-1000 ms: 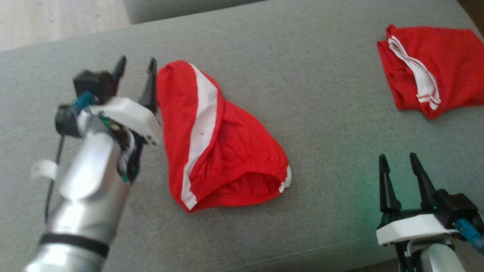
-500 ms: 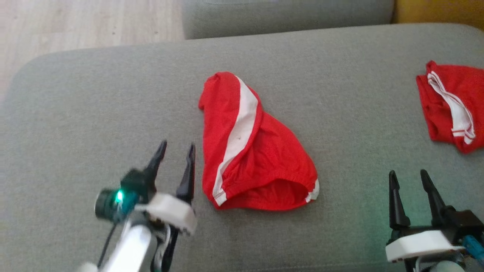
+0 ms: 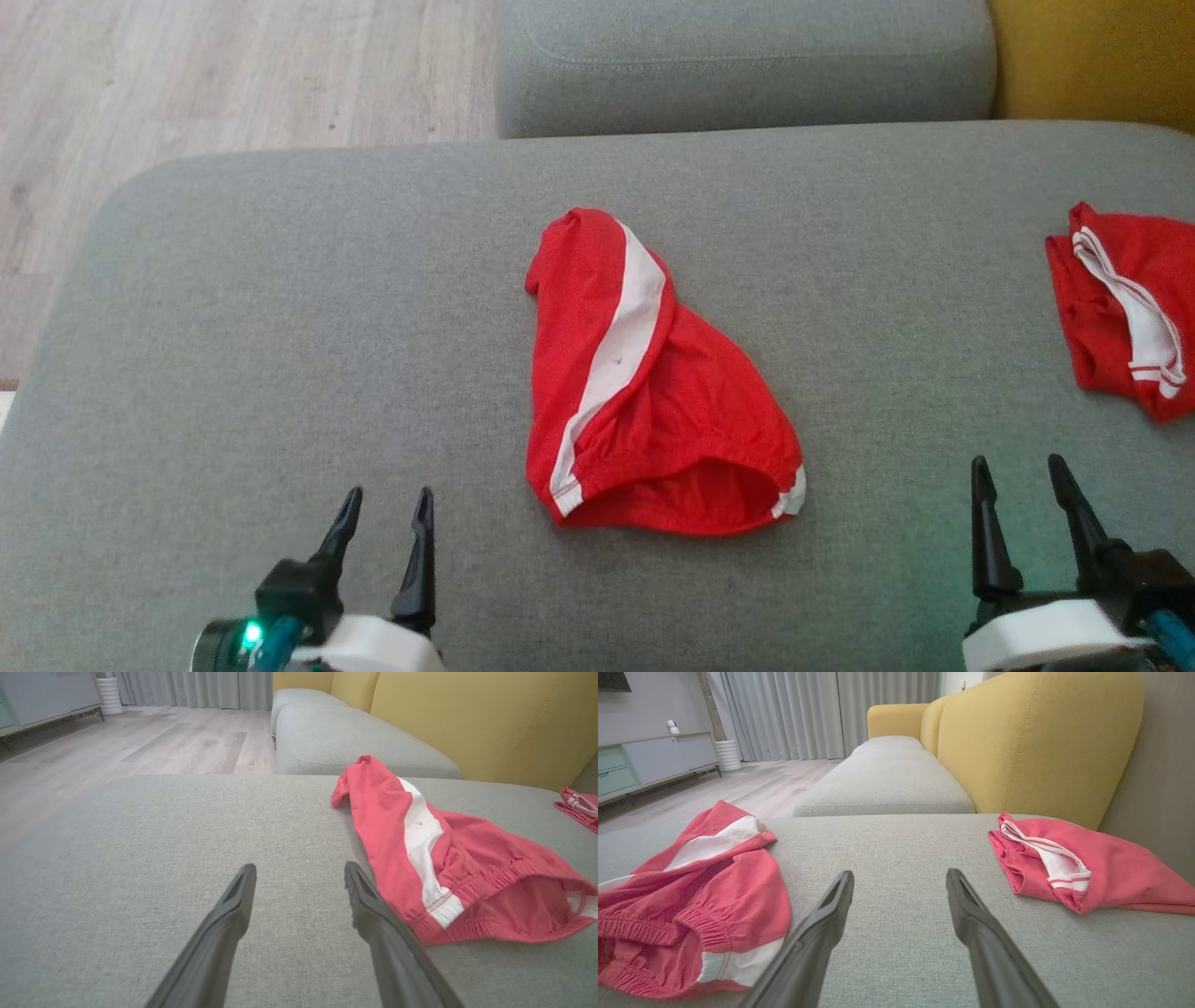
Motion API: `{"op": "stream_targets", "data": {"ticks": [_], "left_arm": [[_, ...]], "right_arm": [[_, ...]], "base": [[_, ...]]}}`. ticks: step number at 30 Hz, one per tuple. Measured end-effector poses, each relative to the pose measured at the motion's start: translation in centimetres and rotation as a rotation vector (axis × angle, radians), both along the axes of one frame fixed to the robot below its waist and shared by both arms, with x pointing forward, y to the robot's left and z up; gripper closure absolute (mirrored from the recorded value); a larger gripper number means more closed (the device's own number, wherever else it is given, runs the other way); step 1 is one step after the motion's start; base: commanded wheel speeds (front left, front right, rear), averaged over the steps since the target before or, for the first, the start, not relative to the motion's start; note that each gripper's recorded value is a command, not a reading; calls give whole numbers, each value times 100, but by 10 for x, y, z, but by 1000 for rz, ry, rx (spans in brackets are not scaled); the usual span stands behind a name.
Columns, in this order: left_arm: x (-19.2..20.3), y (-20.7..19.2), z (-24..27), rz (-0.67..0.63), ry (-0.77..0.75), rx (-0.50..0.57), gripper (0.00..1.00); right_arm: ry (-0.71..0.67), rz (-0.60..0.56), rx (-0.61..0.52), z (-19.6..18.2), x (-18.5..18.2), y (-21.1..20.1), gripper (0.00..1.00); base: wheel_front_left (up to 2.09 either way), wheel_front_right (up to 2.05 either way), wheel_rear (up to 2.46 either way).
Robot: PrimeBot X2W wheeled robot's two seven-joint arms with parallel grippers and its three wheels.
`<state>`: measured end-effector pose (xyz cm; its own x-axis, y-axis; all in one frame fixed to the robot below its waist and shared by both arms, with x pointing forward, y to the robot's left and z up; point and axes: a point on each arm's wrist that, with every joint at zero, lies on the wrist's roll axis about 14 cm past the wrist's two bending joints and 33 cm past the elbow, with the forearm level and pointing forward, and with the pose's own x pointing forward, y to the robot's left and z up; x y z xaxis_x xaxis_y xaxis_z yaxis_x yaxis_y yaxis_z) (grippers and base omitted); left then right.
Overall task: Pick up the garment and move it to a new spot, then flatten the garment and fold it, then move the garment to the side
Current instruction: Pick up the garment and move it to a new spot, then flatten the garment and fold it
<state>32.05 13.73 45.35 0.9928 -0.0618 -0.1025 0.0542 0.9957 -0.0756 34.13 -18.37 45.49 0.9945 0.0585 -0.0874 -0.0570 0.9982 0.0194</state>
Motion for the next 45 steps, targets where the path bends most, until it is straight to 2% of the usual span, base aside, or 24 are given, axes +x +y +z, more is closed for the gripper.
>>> {"op": "stream_targets", "data": {"ticks": [6,15,20,23,27,30,37,45], "left_arm": [[-5,6,-2,25,5,-7,0],[3,-18,10,-52,-32,-43,0],[16,-79,28,-255,-80,-83,0],[21,-122,37,-389,-76,-156,0],[16,-178,33,-590,-2,-174,0],[9,-208,17,-710,89,-145,0],[2,-230,-27,-787,271,-83,0],[7,-248,-40,-833,308,-85,0]], "right_arm": [[3,10,0,-1,1,3,0],[17,3,2,-5,-1,1,0],[24,-13,14,-7,-3,-2,0],[37,-29,14,-11,-5,-7,0],[50,-59,27,-15,-5,-14,0],[38,-91,28,-11,-2,-24,0],[44,-165,35,-12,-10,-45,0],[77,-219,27,-21,-19,-60,0]], "base": [[0,0,0],[0,0,0],[0,0,0],[0,0,0],[0,0,0],[0,0,0],[0,0,0],[0,0,0]]}}
